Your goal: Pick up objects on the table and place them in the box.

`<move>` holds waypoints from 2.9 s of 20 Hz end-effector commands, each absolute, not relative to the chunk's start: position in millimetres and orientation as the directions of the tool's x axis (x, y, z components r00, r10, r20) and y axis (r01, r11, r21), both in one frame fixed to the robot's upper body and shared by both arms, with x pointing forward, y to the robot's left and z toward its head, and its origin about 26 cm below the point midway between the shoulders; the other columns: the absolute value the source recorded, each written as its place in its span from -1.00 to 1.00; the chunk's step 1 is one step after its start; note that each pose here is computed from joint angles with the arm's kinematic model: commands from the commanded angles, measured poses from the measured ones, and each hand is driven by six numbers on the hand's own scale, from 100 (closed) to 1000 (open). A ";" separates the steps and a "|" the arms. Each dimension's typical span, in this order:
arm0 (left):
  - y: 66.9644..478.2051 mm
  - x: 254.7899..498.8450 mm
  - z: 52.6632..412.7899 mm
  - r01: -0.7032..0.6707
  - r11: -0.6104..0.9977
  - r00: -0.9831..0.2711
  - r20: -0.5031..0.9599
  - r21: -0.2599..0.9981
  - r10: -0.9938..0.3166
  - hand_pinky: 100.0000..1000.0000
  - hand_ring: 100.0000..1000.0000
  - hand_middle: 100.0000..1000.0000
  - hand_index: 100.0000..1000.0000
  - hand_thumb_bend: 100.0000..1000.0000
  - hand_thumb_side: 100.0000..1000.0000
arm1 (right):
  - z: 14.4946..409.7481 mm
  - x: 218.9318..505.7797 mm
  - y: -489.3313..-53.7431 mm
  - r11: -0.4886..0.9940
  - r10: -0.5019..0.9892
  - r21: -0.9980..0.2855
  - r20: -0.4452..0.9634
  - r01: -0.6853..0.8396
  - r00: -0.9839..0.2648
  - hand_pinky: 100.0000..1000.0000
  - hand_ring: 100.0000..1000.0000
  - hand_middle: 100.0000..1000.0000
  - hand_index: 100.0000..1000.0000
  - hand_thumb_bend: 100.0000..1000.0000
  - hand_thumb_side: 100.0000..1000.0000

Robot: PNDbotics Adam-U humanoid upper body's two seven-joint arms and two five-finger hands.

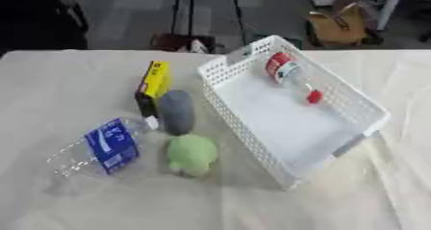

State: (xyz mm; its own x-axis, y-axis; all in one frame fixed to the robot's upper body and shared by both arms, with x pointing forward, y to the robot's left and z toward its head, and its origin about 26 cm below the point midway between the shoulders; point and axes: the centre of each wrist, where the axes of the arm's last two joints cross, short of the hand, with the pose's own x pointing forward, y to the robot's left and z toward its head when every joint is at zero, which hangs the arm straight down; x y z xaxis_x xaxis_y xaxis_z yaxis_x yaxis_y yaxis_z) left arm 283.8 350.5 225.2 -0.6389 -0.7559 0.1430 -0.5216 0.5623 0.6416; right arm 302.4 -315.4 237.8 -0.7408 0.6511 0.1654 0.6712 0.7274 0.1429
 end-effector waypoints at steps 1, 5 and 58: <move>352.4 279.5 241.9 -0.451 0.339 -0.576 0.022 0.826 -0.817 0.64 0.76 0.82 0.99 -1.00 -0.11 | 247.0 298.8 -317.1 0.731 0.657 0.133 0.126 0.669 -0.743 0.32 0.25 0.07 0.52 -1.00 0.79; 350.8 280.1 248.9 -0.319 0.169 -0.557 -0.040 0.933 -0.830 0.74 0.87 0.91 1.00 -1.00 -0.07 | 246.4 298.8 -316.8 0.733 0.655 0.130 0.129 0.668 -0.744 0.32 0.24 0.07 0.52 -1.00 0.79; 373.4 341.1 217.9 0.316 -0.096 -0.303 0.004 0.944 -0.953 0.88 1.00 1.00 1.00 0.09 0.78 | 240.7 299.5 -312.2 0.763 0.620 0.110 0.152 0.637 -0.769 0.30 0.15 0.00 0.48 -1.00 0.73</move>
State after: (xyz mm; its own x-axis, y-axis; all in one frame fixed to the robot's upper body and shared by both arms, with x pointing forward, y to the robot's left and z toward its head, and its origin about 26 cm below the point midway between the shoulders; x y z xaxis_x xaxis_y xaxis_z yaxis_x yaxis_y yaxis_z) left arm 339.4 369.5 212.1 -0.3157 -0.9487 0.0191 0.3239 -0.0888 0.9419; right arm 302.6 -311.9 233.5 -0.7642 0.6189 0.1814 0.6412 0.7593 0.1111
